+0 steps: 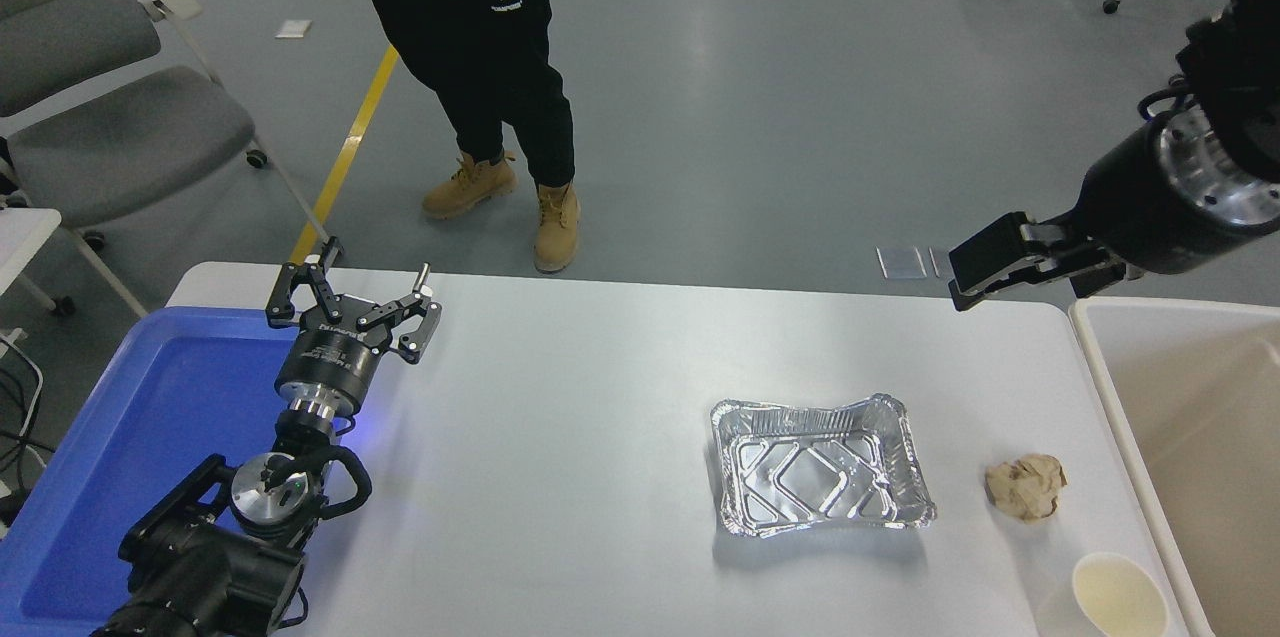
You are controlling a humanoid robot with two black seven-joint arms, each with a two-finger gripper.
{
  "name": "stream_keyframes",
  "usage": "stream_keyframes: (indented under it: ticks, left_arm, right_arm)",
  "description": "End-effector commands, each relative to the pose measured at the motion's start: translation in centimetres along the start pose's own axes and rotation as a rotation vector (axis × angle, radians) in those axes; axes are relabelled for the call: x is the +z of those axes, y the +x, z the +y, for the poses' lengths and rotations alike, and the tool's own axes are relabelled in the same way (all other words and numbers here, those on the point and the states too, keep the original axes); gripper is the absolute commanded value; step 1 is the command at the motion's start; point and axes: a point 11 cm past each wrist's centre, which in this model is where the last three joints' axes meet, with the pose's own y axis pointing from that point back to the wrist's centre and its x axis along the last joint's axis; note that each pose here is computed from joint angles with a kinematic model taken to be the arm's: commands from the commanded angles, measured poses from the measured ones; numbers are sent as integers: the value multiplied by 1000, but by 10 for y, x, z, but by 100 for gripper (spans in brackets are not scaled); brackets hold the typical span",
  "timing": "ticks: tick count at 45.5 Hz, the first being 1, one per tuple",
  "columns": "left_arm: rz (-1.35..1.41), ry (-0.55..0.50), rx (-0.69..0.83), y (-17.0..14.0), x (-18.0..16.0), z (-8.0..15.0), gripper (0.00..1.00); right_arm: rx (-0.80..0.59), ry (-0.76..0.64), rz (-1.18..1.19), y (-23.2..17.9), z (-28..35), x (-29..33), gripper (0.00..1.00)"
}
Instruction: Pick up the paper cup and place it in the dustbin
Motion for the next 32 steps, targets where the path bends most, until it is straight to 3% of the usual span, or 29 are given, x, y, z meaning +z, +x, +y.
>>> stream_keyframes:
  ticks: [1, 18, 32]
  left_arm:
    - [0, 0, 0, 0, 0, 0, 99]
    - [-1, 1, 0, 0, 0, 0, 99]
    - [0, 0, 0, 0, 0, 0, 99]
  right_arm:
    - [-53, 8, -51, -14, 8, 14, 100]
    - [-59, 15, -149, -34, 1, 60, 100]
    - [-131, 1, -221, -84, -33, 119, 100]
